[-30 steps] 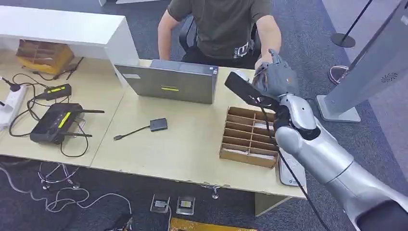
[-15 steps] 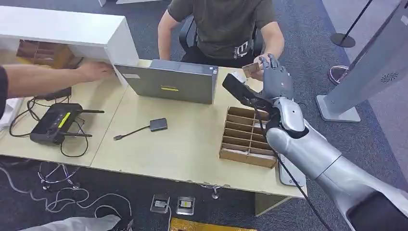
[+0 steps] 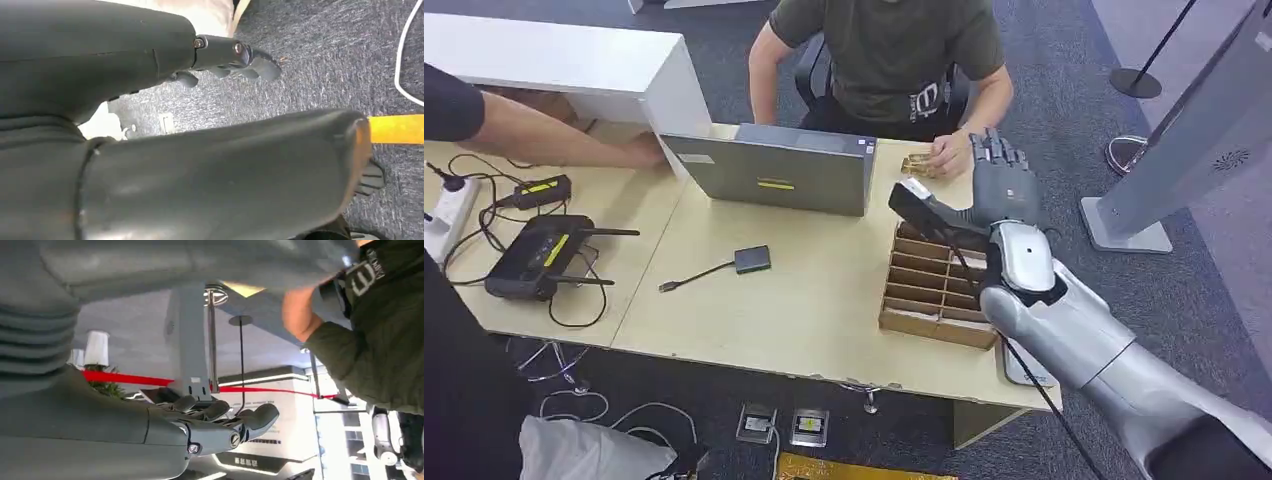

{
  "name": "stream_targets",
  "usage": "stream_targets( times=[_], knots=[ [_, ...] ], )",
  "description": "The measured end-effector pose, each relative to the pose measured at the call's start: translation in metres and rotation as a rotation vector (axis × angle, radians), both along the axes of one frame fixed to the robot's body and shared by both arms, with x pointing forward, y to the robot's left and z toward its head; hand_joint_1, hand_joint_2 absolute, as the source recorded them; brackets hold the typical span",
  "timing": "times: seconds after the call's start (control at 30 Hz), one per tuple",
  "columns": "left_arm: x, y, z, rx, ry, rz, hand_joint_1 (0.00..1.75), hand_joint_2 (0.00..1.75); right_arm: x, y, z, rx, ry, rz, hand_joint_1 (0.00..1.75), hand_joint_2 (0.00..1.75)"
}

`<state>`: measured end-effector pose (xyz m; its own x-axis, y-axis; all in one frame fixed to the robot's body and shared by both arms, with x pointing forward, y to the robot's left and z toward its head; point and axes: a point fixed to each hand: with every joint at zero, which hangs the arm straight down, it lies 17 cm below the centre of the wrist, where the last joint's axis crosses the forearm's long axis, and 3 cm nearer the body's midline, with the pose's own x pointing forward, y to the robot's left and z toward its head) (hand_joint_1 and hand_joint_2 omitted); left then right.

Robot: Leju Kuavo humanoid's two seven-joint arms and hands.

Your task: Pass the card to the sensor for recognition and then transmit it.

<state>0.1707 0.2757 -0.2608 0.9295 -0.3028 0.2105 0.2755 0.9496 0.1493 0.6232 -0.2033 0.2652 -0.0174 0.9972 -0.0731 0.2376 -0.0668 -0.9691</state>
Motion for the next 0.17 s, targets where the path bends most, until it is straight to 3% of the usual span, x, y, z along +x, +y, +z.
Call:
stream_targets(
  times=[0.17],
  knots=[
    [0.0,-0.001,0.0,-0.008,0.0,0.003,0.0,0.0,-0.002,-0.019,0.0,-0.04,-0.011,-0.041,0.0,0.0]
  ],
)
